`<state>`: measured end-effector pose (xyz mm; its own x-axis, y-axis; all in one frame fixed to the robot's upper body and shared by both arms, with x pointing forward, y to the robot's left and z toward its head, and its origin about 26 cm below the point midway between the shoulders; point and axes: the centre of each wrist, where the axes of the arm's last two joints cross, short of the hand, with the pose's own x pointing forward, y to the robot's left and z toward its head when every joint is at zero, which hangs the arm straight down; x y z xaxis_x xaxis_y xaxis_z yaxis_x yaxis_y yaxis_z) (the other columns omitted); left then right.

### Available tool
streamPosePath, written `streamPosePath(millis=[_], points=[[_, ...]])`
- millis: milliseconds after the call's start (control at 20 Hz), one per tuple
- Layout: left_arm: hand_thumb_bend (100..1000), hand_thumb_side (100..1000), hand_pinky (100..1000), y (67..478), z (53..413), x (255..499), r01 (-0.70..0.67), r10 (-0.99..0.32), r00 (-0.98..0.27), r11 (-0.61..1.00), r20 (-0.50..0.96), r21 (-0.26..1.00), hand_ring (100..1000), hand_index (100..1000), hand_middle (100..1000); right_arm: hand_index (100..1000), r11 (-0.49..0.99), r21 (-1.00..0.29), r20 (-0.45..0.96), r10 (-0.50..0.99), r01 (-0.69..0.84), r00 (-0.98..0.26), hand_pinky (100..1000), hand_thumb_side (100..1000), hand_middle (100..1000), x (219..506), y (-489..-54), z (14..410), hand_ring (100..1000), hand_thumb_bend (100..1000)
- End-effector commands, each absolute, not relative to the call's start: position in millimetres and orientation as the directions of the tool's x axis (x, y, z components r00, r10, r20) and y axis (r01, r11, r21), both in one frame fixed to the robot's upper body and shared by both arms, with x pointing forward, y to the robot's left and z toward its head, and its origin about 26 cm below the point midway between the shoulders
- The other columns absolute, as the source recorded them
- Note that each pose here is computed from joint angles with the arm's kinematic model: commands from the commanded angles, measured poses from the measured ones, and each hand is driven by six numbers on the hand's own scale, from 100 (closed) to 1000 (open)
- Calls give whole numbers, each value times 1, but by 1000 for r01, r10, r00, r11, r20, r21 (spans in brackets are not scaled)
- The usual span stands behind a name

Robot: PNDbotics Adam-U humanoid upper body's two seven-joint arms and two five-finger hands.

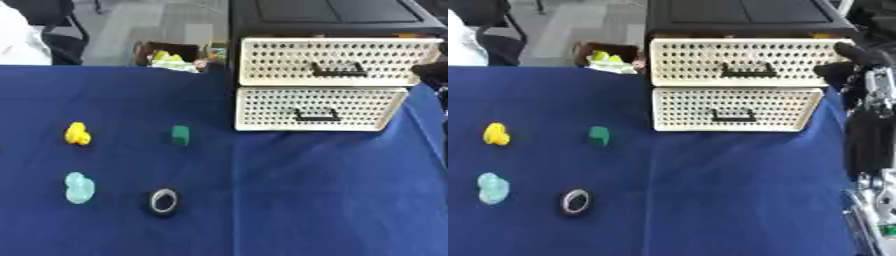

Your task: Pick up objects from table and place into drawer.

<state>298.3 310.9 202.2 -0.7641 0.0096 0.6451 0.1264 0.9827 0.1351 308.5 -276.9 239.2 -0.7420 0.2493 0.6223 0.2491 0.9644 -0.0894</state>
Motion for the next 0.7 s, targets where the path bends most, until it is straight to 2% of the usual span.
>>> streamPosePath(millis=[50,200,400,700], points=[[135,998,546,312,210,295,119,-5,-783,980,623,157,583,686,562,833,939,-173,551,343,298,-760,840,1000,589,305,-283,260,746,100],[135,995,546,313,210,295,119,-6,-781,980,625,159,583,686,562,824,858,-346,448,506,379,-737,786,1000,592,303,-288,284,725,100],[135,992,546,313,210,295,123,-6,-778,979,629,162,583,686,562,852,663,-602,262,690,445,-675,732,983,598,299,-288,319,688,100],[132,986,546,313,210,294,127,-8,-778,977,629,170,583,686,562,847,351,-867,70,787,352,-612,708,1000,588,289,-287,357,663,100]])
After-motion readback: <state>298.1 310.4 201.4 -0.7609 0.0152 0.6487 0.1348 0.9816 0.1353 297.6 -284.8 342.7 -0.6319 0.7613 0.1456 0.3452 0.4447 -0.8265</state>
